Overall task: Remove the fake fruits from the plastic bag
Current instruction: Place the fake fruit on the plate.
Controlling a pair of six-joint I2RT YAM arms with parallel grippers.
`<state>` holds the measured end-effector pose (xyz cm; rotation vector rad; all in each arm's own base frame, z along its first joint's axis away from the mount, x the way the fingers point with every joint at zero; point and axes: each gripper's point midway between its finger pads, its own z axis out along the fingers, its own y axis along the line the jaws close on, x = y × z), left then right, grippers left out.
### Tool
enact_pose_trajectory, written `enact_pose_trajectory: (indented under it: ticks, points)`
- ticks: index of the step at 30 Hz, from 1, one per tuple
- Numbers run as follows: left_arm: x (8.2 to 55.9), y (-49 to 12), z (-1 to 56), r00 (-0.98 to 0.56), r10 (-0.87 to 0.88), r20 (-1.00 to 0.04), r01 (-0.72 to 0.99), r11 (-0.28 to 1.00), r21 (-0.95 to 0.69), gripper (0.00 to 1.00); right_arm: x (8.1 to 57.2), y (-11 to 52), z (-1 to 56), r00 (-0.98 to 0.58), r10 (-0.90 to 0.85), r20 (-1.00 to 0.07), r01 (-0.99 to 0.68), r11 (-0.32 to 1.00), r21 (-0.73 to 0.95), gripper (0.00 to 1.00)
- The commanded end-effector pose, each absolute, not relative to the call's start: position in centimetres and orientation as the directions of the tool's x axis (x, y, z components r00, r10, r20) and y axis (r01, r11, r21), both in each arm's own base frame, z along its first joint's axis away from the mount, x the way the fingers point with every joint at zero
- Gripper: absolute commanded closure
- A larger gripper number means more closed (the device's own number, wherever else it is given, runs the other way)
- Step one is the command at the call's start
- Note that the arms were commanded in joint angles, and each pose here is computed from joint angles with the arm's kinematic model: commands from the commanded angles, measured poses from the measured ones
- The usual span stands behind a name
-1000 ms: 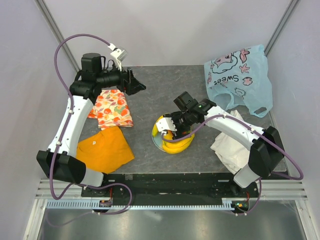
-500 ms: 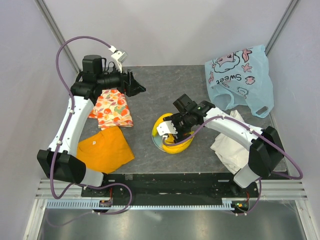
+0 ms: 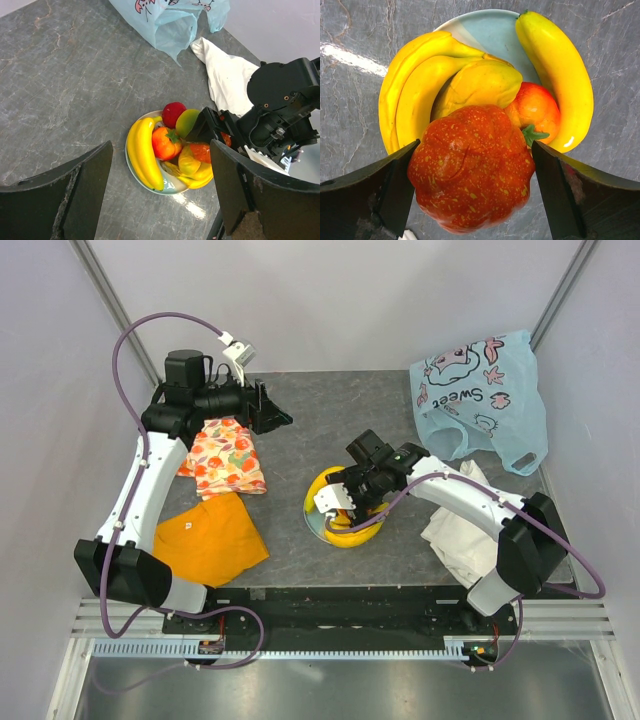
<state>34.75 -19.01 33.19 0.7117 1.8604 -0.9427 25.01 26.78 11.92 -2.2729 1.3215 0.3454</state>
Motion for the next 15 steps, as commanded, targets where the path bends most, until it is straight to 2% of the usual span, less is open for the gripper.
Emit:
enact_pose_trajectory:
  ticks: [1, 15]
  points:
    - [34.4, -19.2, 34.3, -0.372, 0.097, -0.923, 0.816, 0.508, -0.276, 0.15, 25.0, 27.0, 13.9, 0.536, -0.718, -0.444, -0.843, -0.428, -0.325, 0.02]
    - [34.6, -19.7, 35.2, -0.362, 0.082, -0.929, 0.835, 0.472, -0.283, 0.15, 24.3, 24.9, 15.4, 0.541, -0.750, -0.381, -0.839, -0.454, -0.300, 0.02]
